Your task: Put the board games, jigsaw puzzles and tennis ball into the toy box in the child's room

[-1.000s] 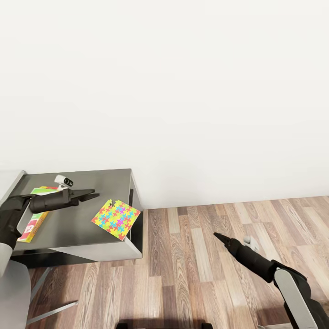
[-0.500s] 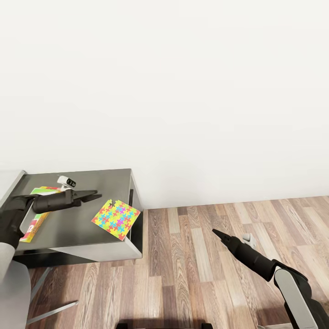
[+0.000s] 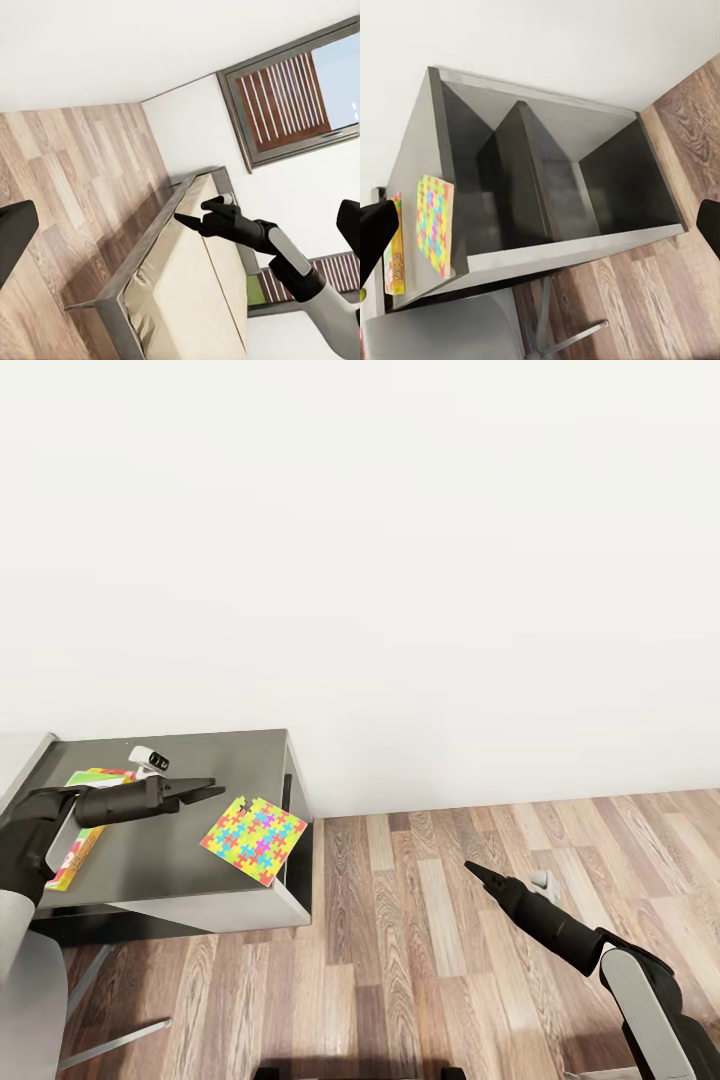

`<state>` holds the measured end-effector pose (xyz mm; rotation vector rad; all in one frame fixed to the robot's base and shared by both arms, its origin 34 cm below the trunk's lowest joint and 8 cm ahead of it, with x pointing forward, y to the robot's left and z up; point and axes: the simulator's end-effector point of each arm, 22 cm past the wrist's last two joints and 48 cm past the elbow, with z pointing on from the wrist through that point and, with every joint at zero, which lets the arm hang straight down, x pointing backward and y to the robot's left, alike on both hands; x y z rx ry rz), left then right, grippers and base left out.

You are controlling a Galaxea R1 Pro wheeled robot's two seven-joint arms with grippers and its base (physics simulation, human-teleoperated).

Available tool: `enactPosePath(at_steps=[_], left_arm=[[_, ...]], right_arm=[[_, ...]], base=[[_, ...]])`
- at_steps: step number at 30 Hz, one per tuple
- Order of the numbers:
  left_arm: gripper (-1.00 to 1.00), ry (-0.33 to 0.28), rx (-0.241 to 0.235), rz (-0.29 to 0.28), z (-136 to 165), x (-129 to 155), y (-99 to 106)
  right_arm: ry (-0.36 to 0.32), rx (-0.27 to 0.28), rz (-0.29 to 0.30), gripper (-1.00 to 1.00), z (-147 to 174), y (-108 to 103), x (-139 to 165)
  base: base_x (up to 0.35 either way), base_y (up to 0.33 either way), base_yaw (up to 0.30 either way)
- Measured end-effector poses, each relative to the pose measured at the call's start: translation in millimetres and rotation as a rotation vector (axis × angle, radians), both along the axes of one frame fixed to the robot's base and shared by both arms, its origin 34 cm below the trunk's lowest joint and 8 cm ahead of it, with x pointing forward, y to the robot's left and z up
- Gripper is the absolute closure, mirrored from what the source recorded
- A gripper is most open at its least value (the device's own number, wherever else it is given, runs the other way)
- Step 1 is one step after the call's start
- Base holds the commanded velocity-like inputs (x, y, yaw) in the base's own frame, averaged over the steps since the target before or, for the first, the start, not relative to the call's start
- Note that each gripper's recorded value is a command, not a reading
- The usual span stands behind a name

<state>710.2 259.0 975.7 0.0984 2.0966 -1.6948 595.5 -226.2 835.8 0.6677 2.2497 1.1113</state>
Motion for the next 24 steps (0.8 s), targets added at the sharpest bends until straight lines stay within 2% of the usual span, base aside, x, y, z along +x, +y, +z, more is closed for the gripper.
enactPosePath(at_steps=[24], left_arm=[[-1.00, 0.001, -0.004, -0.001, 0.0, 0.0, -2.0]], right_arm=[[0.003, 0.001, 0.002, -1.00, -0.8, 1.6, -1.1]], base=[[0.000, 0.000, 0.000]])
